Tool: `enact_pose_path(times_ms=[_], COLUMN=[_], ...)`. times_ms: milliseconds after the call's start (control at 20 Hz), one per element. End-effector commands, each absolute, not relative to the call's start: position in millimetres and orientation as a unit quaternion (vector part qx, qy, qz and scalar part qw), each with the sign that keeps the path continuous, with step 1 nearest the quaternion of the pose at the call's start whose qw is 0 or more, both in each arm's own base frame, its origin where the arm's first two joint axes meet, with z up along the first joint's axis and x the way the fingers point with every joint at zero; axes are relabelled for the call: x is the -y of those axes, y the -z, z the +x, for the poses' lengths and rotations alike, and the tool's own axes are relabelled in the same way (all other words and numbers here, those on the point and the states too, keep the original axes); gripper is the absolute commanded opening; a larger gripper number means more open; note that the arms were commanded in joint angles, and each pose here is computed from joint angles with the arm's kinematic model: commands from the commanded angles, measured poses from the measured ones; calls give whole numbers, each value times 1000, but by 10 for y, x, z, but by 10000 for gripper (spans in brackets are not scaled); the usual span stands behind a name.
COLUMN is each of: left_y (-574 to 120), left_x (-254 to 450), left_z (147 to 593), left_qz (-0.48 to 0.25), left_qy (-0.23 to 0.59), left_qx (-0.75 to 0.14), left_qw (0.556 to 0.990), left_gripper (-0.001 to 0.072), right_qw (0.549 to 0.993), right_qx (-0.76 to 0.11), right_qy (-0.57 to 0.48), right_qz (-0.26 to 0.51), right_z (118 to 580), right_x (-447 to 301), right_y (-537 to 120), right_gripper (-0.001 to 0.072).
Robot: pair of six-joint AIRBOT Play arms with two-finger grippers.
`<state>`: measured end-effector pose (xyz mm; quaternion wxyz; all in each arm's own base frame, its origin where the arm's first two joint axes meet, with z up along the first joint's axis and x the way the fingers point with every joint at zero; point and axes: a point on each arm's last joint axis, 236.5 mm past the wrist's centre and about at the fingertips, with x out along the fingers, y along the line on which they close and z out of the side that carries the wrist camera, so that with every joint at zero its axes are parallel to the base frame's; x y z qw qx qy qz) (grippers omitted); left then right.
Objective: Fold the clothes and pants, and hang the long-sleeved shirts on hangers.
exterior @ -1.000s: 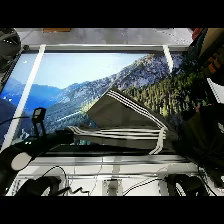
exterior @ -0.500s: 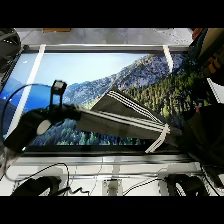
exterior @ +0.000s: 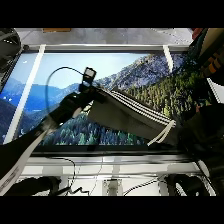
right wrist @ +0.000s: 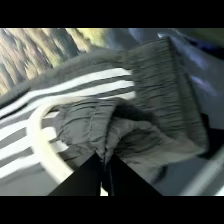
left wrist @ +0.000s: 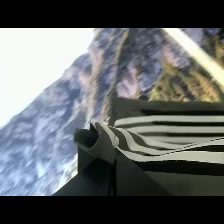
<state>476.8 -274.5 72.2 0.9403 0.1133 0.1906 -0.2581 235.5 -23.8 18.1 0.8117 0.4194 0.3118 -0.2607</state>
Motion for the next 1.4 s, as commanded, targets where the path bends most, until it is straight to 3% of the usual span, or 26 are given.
enact_pose_path(times_ms=[0, 300, 600, 650, 700, 750, 800, 850, 900, 1150, 1350], left_y=[-491, -217, -295, -324, -353, -363, -363, -363, -370, -432, 158], left_x=[3180, 3262, 3313, 3327, 3342, 3346, 3345, 3337, 3311, 3018, 2339], left_z=[5021, 5231, 5260, 5269, 5277, 5279, 5279, 5284, 5300, 5344, 4885], left_qz=[106, 110, 102, 100, 98, 97, 97, 97, 97, 93, 50], left_qy=[282, 279, 284, 285, 287, 287, 287, 287, 284, 256, 167], left_qx=[-176, -188, -166, -158, -151, -148, -149, -149, -148, -181, -411], left_qw=[937, 935, 939, 940, 941, 941, 941, 941, 942, 945, 895], left_gripper=[1, 3, 4, 4, 21, 145, 405, 604, 682, 674, 622], right_qw=[838, 811, 822, 824, 824, 826, 826, 829, 834, 844, 851], right_qx=[-280, -294, -235, -234, -234, -235, -235, -237, -240, -300, -384], right_qy=[239, 289, 262, 260, 260, 259, 259, 258, 255, 282, 287], right_qz=[404, 415, 447, 446, 445, 442, 441, 436, 426, 344, 216], right_z=[2694, 2935, 3171, 3179, 3178, 3177, 3177, 3178, 3177, 2976, 2726], right_x=[229, 511, 624, 620, 620, 620, 621, 621, 620, 737, 867], right_y=[-198, 214, 10, 2, 3, 3, 3, 2, 3, 107, 158], right_gripper=[16, 16, 16, 27, 166, 423, 623, 626, 626, 625, 625])
